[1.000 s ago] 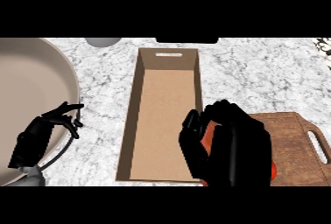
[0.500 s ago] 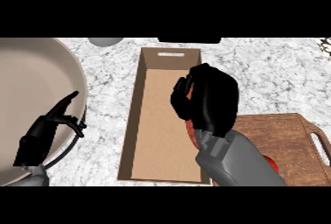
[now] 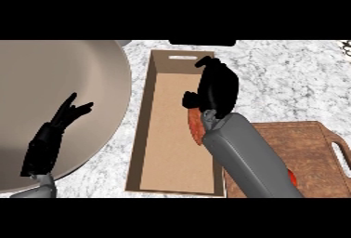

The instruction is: Pick the sweet potato from the cutting board and place it in the cardboard box

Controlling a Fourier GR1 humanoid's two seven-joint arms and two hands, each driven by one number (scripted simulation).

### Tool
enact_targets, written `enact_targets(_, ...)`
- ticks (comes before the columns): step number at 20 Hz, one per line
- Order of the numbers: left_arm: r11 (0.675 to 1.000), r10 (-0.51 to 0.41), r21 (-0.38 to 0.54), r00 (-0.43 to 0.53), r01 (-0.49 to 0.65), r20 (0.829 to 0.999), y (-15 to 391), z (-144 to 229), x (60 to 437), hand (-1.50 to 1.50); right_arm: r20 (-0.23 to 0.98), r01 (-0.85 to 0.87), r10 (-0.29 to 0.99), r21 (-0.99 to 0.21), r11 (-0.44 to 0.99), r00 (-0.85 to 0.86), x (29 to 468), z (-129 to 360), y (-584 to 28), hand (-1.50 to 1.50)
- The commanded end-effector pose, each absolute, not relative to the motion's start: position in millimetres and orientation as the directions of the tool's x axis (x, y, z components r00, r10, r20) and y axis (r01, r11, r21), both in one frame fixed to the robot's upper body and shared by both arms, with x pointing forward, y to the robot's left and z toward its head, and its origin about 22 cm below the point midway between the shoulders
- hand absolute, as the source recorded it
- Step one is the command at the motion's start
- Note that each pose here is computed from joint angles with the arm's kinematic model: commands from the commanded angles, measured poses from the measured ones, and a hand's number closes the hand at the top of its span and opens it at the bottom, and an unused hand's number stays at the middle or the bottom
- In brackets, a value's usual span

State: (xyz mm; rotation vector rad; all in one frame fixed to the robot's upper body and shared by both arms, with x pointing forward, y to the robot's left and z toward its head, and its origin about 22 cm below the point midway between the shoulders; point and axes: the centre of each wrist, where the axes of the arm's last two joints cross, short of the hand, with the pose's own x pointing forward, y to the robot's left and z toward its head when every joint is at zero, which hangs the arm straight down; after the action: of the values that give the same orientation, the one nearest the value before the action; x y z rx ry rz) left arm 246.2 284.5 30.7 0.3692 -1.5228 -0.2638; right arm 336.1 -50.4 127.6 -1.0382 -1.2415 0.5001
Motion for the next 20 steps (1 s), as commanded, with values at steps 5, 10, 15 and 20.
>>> enact_targets(5,0.927,-0.364,0.37,0.094,-0.058,0.927,277.8,20.4,244.3,0.0,0.774,0.467,0.58,-0.624,0.627,0.254,358.5,128.9,-57.3,-1.5)
enact_targets(10,0.925,-0.365,0.373,0.112,-0.068,0.924,282.8,14.6,243.9,0.0,0.898,0.634,0.421,-0.399,0.663,0.125,354.3,132.3,-65.9,-1.5)
enact_targets(15,0.924,-0.354,0.368,0.132,-0.102,0.926,288.7,7.0,231.4,0.0,0.955,0.712,0.297,-0.206,0.671,-0.004,331.5,142.3,-95.7,-1.5)
enact_targets(20,0.915,-0.363,0.383,0.152,-0.13,0.919,303.0,12.9,230.2,0.0,0.959,0.804,0.282,-0.178,0.567,0.014,299.1,145.7,-135.9,-1.5)
